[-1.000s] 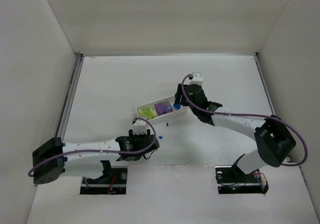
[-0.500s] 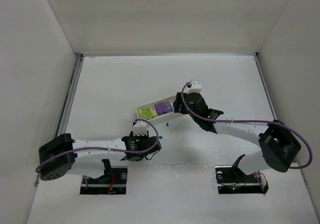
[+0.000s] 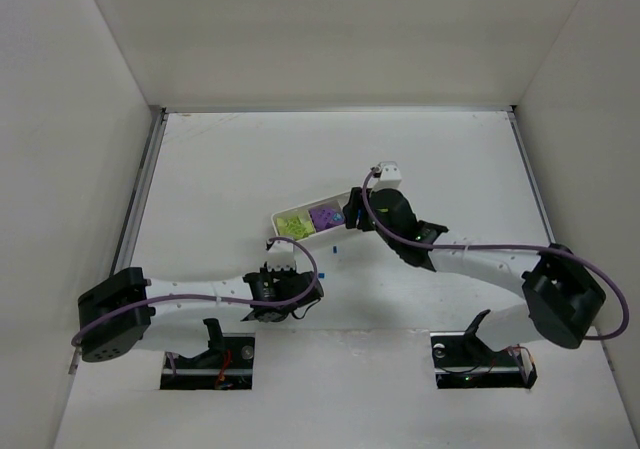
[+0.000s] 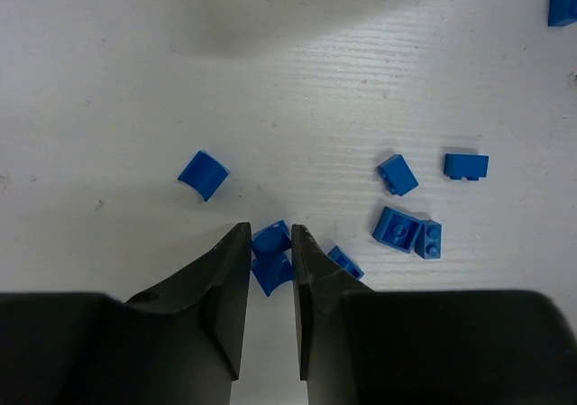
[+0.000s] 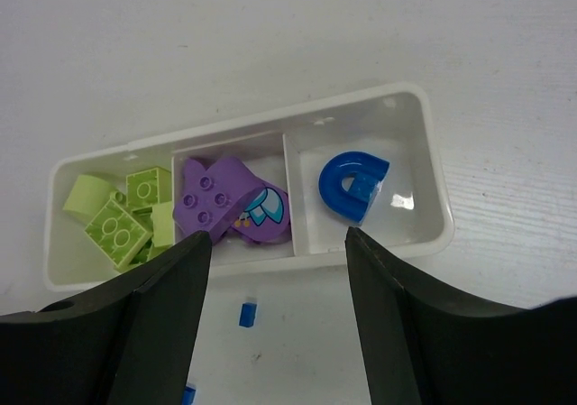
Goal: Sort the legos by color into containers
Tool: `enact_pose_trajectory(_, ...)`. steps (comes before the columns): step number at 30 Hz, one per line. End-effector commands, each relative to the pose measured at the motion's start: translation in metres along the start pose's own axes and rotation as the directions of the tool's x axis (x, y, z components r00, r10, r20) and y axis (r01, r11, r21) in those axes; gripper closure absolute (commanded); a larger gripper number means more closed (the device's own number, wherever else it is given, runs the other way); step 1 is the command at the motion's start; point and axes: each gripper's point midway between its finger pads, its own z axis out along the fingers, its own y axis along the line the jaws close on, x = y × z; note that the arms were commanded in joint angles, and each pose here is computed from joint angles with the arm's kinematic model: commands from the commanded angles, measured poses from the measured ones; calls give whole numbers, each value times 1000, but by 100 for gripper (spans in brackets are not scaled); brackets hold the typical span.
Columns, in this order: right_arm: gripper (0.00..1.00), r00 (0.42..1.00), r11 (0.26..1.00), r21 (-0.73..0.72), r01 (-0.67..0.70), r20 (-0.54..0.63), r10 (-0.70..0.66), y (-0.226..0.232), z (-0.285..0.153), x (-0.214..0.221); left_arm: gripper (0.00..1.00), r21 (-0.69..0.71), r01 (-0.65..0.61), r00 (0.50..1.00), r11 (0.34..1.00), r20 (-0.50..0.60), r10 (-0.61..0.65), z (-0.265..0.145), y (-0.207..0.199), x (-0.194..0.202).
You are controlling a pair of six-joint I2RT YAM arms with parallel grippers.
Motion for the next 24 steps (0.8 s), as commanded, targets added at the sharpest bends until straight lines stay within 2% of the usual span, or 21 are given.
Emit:
enact_pose_trajectory(1, 33, 997, 998, -53, -37, 67, 41, 14, -7, -20, 88, -12, 8, 999, 1000, 43, -8, 1, 1, -10)
enact_pose_trajectory(7, 33, 994, 997, -66, -50, 96, 56, 12, -19, -30, 88, 21, 20, 989, 1000, 147, -23, -13, -10, -55)
enact_pose_trajectory(13, 34, 991, 996, -63, -60, 120, 67, 4, -33, -35, 88, 112, 27, 975, 993, 216, -51, -31, -38, -102)
enact_pose_trajectory(16, 47, 984, 995, -7, -103, 148, 103, -16, -40, -35, 88, 185, 49, 962, 982, 257, -96, -36, -59, -132)
enact_pose_trajectory(19, 69, 976, 984, 76, -162, 160, 148, -44, -45, -27, 87, 270, 65, 953, 961, 267, -140, -33, -83, -160)
enact_pose_trajectory(21, 74, 974, 975, 121, -187, 154, 168, -61, -47, -19, 87, 319, 68, 951, 945, 264, -158, -28, -100, -176)
enact_pose_trajectory(24, 75, 971, 966, 152, -211, 149, 188, -78, -47, -7, 87, 363, 66, 955, 930, 246, -164, -14, -123, -195)
